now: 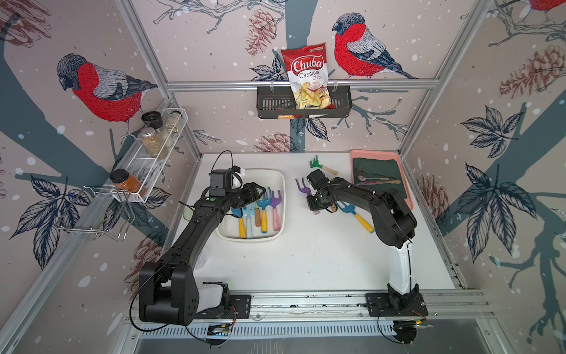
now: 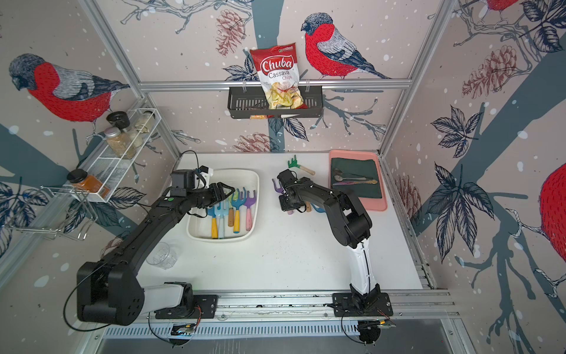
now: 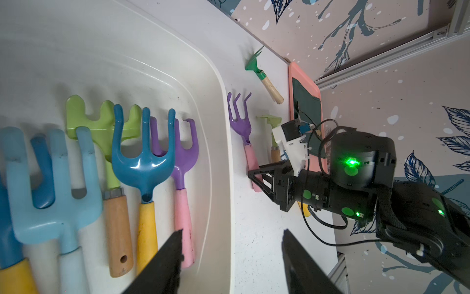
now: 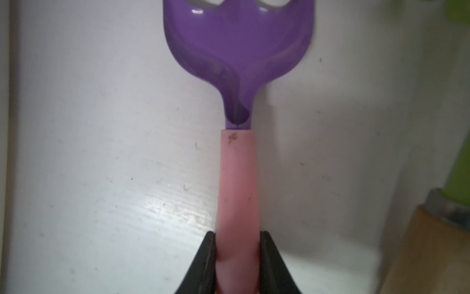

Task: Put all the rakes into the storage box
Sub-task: Pick up the rake at the center of the board, then place the rake in the storage box, then pick up the rake at the center of the board.

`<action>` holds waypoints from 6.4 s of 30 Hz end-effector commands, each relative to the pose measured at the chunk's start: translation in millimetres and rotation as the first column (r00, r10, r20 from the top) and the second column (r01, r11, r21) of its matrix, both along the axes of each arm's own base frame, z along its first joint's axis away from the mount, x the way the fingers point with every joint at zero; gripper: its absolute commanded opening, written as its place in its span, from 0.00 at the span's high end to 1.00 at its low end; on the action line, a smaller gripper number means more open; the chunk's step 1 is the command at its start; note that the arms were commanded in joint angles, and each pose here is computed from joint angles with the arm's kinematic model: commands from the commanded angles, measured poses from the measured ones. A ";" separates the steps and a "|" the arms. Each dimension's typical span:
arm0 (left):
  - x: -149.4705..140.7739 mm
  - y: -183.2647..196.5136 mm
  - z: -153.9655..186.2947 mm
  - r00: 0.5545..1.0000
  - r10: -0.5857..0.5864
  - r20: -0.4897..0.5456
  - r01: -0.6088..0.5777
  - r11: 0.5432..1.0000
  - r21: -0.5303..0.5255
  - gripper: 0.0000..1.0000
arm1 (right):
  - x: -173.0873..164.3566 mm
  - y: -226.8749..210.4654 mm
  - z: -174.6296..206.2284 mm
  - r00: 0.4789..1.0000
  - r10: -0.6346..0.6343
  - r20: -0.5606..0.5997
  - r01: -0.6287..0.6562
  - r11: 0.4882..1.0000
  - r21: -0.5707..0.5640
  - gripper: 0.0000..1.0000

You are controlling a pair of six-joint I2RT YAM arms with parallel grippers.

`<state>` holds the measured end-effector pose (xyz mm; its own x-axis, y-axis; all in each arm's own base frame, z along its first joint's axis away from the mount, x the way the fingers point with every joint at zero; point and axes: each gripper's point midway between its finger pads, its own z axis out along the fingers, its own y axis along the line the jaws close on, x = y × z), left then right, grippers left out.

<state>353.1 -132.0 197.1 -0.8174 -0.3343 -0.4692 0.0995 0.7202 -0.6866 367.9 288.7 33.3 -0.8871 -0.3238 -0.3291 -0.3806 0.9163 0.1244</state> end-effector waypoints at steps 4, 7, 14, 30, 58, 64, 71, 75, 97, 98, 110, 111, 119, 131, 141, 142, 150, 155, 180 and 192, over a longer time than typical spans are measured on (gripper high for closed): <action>13.6 -30.3 20.0 0.997 -0.034 0.070 0.038 0.998 -0.048 0.37 | -27.2 18.1 52.1 0.999 0.013 0.033 -0.018 0.986 0.163 0.81; 13.4 -47.7 15.2 0.996 -0.061 0.062 0.065 0.996 -0.056 0.38 | -46.8 28.4 73.0 0.999 0.021 0.035 -0.029 0.972 0.234 0.81; 19.3 -78.2 16.6 0.992 -0.104 0.077 0.110 0.991 -0.082 0.38 | -80.3 53.2 111.2 0.998 0.024 0.051 -0.041 0.937 0.348 0.81; 30.4 -90.6 4.6 0.990 -0.129 0.059 0.132 0.989 -0.065 0.72 | -115.5 75.3 136.3 0.996 0.054 0.067 -0.077 0.915 0.396 0.81; 31.5 14.5 -12.2 0.999 -0.051 -0.006 0.052 0.997 0.063 0.98 | -102.4 35.7 187.5 0.990 -0.041 0.136 -0.031 0.874 0.485 0.23; 23.8 47.9 -51.8 0.995 -0.026 -0.097 0.045 0.979 0.199 0.99 | -100.8 32.3 185.2 0.990 -0.044 0.132 -0.026 0.875 0.484 0.24; 26.6 59.5 -70.2 0.989 -0.042 -0.144 0.077 0.967 0.241 0.99 | -99.9 29.0 182.5 0.990 -0.044 0.130 -0.023 0.880 0.475 0.24; 29.1 58.1 -82.2 0.984 -0.063 -0.164 0.101 0.966 0.239 0.99 | -99.9 26.6 181.4 0.990 -0.049 0.129 -0.018 0.880 0.474 0.24; 43.7 56.3 -117.7 0.976 -0.107 -0.191 0.150 0.962 0.226 0.90 | -99.0 13.2 181.5 0.989 -0.072 0.131 0.003 0.885 0.466 0.25; 44.4 57.4 -117.7 0.976 -0.105 -0.190 0.147 0.963 0.227 0.87 | -99.0 12.0 181.4 0.988 -0.074 0.132 0.004 0.885 0.465 0.25; 48.9 65.4 -114.0 0.979 -0.080 -0.186 0.130 0.952 0.276 0.47 | -93.6 -9.9 170.0 0.985 -0.115 0.129 0.052 0.909 0.415 0.25; 48.9 66.5 -113.0 0.980 -0.075 -0.186 0.126 0.952 0.278 0.45 | -90.8 -16.6 165.2 0.983 -0.132 0.125 0.073 0.916 0.395 0.25; 49.7 75.3 -91.2 0.987 -0.004 -0.158 0.054 0.949 0.310 0.27 | -46.4 -79.6 98.9 0.966 -0.226 0.124 0.212 0.970 0.115 0.25; 39.0 62.6 -25.1 1.000 0.023 -0.013 -0.020 0.980 0.200 0.25 | 42.1 -76.0 63.6 0.987 -0.098 0.124 0.107 0.992 -0.061 0.37; 26.5 57.5 -26.4 1.000 0.013 -0.019 -0.009 0.985 0.173 0.25 | 70.0 -73.6 27.2 0.996 -0.061 0.070 0.072 0.983 -0.168 0.43; 25.5 57.6 -27.3 1.000 0.013 -0.021 -0.009 0.985 0.172 0.25 | 70.6 -74.5 24.8 0.996 -0.062 0.067 0.072 0.982 -0.174 0.43; 23.0 54.7 -23.1 1.000 0.014 -0.020 -0.011 0.989 0.149 0.26 | 64.7 -75.9 1.5 0.998 -0.060 0.021 0.063 0.981 -0.182 0.45; 24.0 52.5 -7.6 1.000 0.015 0.011 -0.017 0.990 0.137 0.26 | 63.3 -74.6 -6.3 0.998 -0.057 0.009 0.058 0.983 -0.176 0.54; 16.6 -19.3 33.0 0.994 -0.043 0.103 0.049 0.998 -0.050 0.27 | 32.0 0.5 57.1 0.999 0.020 0.026 -0.023 0.996 0.088 0.83; 9.7 -60.2 36.6 0.989 -0.090 0.120 0.100 0.991 -0.085 0.29 | -53.6 108.5 134.2 0.985 0.174 0.009 -0.158 0.874 0.459 0.83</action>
<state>357.5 -187.5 224.8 -0.8095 -0.2867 -0.5124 0.2251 0.6544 -0.7218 322.5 376.6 147.1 -0.8435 -0.3198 -0.4316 -0.5083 0.7350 0.4489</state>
